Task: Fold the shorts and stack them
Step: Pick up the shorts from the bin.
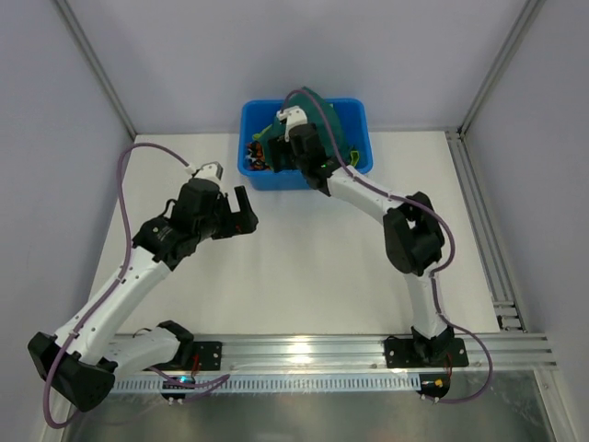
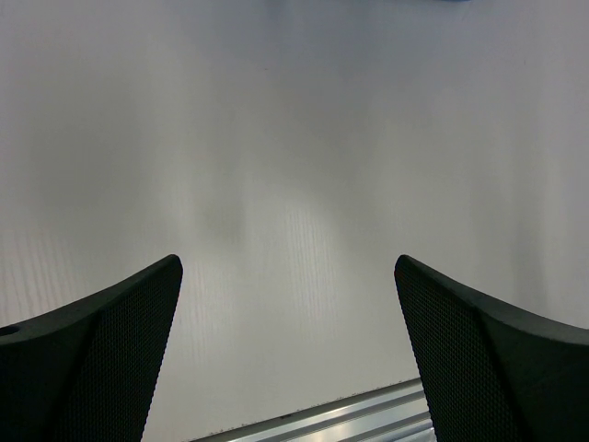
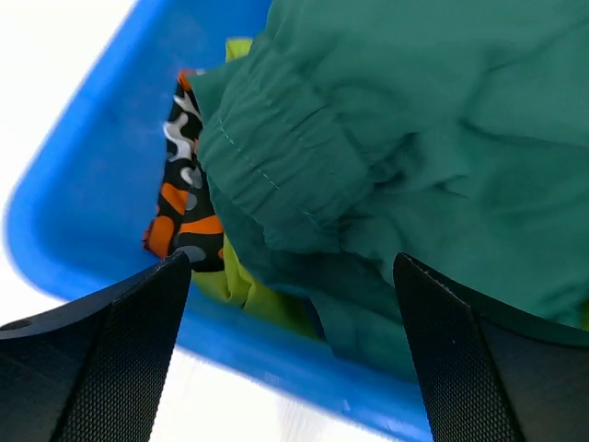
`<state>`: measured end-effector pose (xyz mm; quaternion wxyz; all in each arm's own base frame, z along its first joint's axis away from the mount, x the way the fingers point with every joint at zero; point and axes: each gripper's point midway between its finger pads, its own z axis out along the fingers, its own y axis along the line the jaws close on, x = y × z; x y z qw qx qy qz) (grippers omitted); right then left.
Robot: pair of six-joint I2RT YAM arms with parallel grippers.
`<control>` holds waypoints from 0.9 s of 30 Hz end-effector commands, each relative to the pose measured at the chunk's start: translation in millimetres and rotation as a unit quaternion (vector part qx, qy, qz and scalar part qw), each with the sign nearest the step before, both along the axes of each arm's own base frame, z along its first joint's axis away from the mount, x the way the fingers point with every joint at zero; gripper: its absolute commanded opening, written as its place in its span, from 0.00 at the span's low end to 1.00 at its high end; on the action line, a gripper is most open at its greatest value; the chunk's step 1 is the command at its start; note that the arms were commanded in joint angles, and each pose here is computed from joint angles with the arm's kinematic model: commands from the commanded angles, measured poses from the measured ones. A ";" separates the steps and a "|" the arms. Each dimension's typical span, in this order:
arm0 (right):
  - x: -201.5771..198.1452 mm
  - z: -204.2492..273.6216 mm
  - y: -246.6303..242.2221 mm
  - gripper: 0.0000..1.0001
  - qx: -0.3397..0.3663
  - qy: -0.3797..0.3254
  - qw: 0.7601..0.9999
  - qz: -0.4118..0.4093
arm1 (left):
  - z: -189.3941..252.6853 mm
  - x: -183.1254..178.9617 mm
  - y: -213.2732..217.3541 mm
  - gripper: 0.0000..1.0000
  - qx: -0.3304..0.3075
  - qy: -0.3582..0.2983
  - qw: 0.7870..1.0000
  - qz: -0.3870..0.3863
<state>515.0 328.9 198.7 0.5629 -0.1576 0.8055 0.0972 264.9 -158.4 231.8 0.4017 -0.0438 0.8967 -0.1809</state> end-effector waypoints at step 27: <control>-210.4 330.8 -153.4 0.04 0.070 -0.227 0.971 0.035 | 131.1 -7.7 -39.3 0.99 -0.081 -0.115 0.981 -0.133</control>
